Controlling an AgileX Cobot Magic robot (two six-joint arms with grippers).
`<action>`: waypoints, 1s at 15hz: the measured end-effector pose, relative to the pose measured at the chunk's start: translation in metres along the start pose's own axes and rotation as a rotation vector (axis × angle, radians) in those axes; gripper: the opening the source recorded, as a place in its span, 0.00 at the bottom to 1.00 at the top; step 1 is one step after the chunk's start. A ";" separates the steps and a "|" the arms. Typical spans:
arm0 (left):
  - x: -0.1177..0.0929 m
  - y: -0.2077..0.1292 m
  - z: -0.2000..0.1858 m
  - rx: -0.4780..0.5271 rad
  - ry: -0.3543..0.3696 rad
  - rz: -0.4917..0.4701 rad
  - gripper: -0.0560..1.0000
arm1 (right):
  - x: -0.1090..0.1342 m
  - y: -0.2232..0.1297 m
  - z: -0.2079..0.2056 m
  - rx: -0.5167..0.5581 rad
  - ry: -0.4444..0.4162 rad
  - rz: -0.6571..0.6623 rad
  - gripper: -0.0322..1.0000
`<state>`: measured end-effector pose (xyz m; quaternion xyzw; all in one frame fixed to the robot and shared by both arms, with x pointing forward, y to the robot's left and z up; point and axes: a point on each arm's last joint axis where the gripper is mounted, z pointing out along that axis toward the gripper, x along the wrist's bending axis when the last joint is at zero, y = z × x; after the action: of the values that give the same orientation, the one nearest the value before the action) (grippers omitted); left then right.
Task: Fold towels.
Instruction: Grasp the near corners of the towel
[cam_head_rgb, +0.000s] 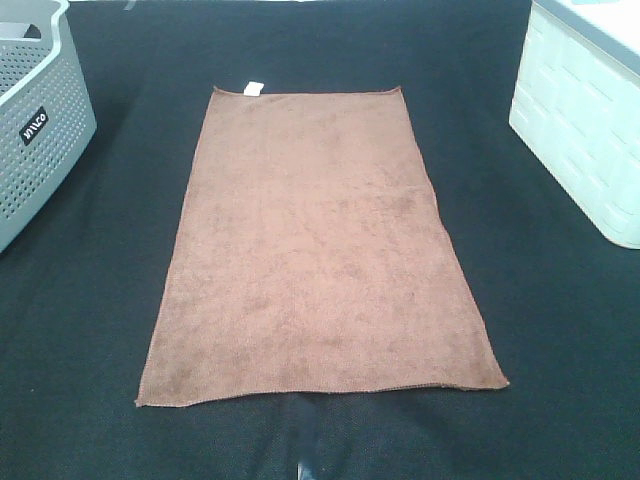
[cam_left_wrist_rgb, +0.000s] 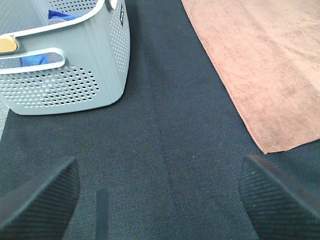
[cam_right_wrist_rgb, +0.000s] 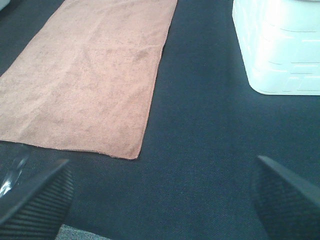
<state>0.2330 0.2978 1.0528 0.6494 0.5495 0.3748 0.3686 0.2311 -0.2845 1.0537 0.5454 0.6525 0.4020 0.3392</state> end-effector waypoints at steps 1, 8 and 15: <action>0.000 0.000 0.000 0.000 0.000 0.000 0.83 | 0.000 0.000 0.000 0.000 0.000 0.000 0.90; 0.000 0.000 0.000 0.000 0.000 0.000 0.83 | 0.000 0.000 0.000 0.000 0.000 0.000 0.90; 0.000 0.000 0.000 0.000 0.000 0.000 0.83 | 0.000 0.000 0.000 0.000 0.000 0.000 0.90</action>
<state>0.2330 0.2978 1.0528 0.6494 0.5495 0.3748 0.3686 0.2311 -0.2845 1.0537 0.5454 0.6525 0.4020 0.3392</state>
